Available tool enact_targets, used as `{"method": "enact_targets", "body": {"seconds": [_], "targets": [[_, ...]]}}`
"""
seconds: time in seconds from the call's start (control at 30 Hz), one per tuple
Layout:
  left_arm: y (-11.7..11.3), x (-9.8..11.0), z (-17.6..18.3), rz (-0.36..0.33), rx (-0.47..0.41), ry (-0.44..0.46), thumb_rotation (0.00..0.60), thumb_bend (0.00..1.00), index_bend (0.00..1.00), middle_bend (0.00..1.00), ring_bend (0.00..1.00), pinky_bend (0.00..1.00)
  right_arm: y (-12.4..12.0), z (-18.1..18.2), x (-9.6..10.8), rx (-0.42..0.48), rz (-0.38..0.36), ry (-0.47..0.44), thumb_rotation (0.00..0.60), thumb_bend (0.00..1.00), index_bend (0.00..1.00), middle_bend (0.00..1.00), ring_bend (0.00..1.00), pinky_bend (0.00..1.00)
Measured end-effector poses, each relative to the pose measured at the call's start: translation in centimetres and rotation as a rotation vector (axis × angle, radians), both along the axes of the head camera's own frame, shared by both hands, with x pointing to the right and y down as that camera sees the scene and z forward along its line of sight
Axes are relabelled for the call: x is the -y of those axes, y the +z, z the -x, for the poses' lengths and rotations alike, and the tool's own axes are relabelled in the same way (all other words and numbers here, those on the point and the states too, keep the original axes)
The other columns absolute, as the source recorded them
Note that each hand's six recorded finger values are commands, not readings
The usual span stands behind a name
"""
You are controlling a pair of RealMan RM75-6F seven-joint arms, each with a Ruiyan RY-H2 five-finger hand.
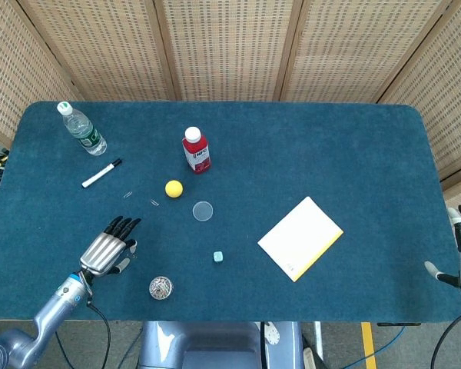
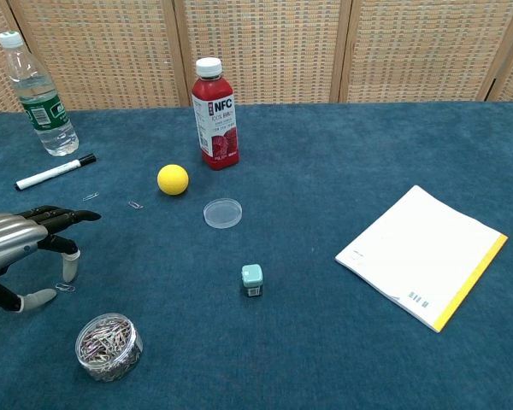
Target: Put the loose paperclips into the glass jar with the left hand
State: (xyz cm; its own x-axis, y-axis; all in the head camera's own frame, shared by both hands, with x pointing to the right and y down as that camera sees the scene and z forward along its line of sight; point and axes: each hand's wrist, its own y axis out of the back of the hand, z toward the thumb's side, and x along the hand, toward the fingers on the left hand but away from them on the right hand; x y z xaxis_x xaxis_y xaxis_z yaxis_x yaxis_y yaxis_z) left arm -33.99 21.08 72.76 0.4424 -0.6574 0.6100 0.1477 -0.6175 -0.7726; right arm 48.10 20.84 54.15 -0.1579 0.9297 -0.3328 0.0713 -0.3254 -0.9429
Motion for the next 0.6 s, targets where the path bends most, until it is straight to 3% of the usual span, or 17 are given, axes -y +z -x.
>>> {"method": "enact_targets", "body": {"seconds": [0.6], "targets": [[0.41, -0.11, -0.32, 0.007, 0.0, 0.004, 0.6, 0.38, 0.51, 0.0, 0.0, 0.0, 0.05, -0.01, 0.0, 0.001, 0.001, 0.001, 0.6, 0.0, 0.0, 0.0, 0.0, 0.0]]}}
